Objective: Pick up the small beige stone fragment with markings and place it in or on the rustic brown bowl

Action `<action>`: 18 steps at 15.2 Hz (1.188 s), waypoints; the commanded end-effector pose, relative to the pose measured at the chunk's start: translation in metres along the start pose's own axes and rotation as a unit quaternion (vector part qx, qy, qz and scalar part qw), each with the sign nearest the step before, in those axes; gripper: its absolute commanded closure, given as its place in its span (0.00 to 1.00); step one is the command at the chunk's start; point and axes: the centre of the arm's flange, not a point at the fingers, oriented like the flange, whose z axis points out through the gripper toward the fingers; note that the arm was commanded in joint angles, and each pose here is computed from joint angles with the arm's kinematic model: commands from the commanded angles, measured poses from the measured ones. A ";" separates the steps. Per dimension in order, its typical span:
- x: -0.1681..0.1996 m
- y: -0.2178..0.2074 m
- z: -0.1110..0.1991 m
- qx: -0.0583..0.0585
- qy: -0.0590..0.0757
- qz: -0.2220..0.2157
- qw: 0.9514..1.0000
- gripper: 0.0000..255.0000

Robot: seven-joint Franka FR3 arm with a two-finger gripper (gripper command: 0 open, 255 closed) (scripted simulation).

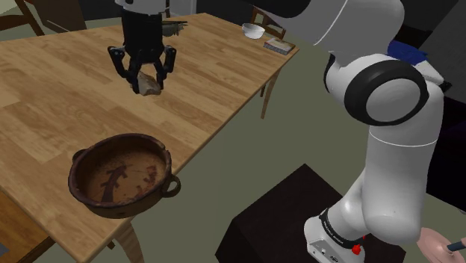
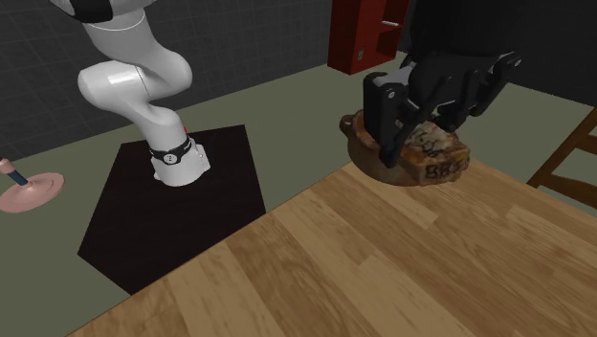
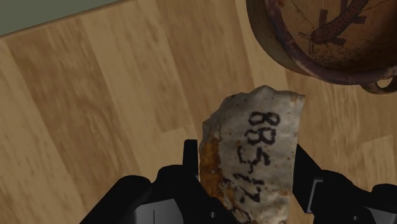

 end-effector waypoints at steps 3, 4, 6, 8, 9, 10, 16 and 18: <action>-0.029 -0.027 0.003 0.000 0.000 0.000 1.000 1.00; -0.039 -0.036 0.005 0.000 0.000 0.000 1.000 1.00; -0.058 -0.053 0.009 0.000 0.000 0.000 1.000 1.00; -0.077 -0.071 0.013 0.000 0.000 0.000 1.000 1.00; -0.087 -0.079 0.015 0.000 0.000 0.000 1.000 1.00; -0.097 -0.088 0.018 0.000 0.000 0.000 1.000 1.00; -0.129 -0.118 0.040 0.000 0.000 0.000 1.000 1.00; -0.129 -0.117 0.051 0.000 0.000 0.000 1.000 1.00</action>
